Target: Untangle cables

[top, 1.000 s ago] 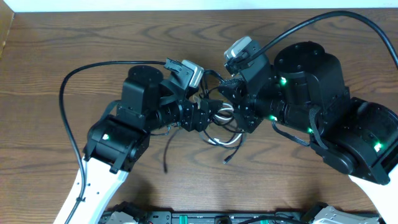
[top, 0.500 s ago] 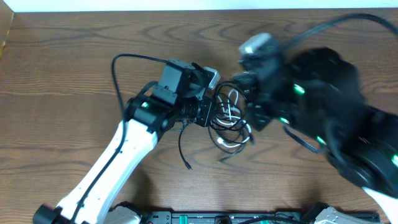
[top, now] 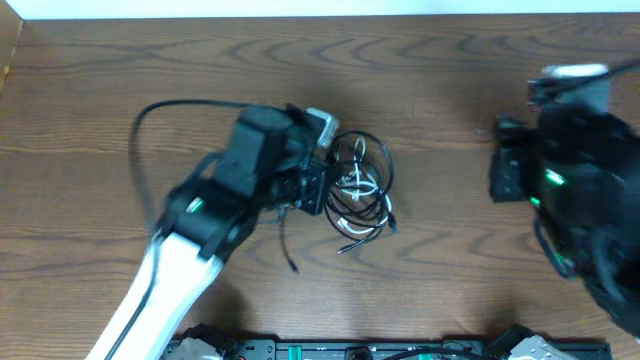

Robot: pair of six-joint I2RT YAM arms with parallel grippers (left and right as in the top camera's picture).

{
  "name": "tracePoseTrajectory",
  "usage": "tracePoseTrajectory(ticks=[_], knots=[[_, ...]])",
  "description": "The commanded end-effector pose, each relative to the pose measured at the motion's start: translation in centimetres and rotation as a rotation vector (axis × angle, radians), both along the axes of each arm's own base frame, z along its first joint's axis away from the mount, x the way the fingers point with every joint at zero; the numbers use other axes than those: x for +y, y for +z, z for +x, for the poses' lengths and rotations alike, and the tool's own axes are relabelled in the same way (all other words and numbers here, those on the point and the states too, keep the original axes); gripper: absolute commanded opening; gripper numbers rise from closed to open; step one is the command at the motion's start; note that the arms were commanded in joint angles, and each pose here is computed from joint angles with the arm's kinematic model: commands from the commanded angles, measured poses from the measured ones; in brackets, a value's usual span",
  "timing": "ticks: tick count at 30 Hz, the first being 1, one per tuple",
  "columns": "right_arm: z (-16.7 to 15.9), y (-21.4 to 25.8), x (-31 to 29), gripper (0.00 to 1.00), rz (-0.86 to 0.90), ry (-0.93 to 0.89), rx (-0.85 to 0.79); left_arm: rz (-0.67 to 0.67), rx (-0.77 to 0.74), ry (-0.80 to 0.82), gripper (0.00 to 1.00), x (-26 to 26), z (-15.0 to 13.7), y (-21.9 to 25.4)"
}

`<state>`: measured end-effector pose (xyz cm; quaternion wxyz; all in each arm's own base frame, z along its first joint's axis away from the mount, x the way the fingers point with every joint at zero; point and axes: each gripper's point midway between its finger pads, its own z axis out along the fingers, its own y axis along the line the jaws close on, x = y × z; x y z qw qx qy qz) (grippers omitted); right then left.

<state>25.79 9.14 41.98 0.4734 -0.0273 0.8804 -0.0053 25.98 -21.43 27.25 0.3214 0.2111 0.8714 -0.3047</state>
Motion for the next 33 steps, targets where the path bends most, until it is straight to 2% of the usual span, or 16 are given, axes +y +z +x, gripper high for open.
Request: tracePoseTrajectory(ticks=[1, 3, 4, 9, 16, 19, 24, 27, 33], knots=[[1.3, -4.2, 2.1, 0.70, -0.049, 0.042, 0.143, -0.118, -0.162, -0.025, 0.07, 0.9, -2.8, 6.5], [1.8, -6.0, 3.5, 0.79, -0.079, 0.105, 0.207, -0.140, -0.210, -0.023, 0.07, 1.6, -4.1, 8.0], [2.1, -7.4, 4.8, 0.87, -0.101, 0.163, 0.259, -0.158, -0.247, -0.021, 0.08, 2.3, -5.2, 9.1], [2.8, -11.7, 9.1, 0.96, -0.143, 0.372, 0.420, -0.133, -0.298, 0.047, 0.08, 4.6, -6.8, 9.9], [2.5, -16.7, 14.0, 0.98, -0.140, 0.639, 0.595, -0.091, -0.246, 0.061, 0.08, 5.4, -7.6, 8.4], [3.1, -18.0, 15.0, 0.97, -0.148, 0.662, 0.616, -0.090, -0.242, 0.053, 0.08, 5.3, -7.8, 8.3], [3.0, -19.0, 16.8, 0.99, -0.201, 0.834, 0.600, -0.090, -0.241, 0.053, 0.08, 5.3, -7.8, 8.3], [3.7, -18.9, 17.4, 0.99, -0.182, 0.815, 0.574, -0.090, -0.241, 0.054, 0.08, 5.3, -7.8, 8.3], [7.3, -17.3, 18.2, 0.99, 0.065, 0.496, 0.507, -0.090, -0.241, 0.053, 0.08, 5.3, -7.8, 8.3]])
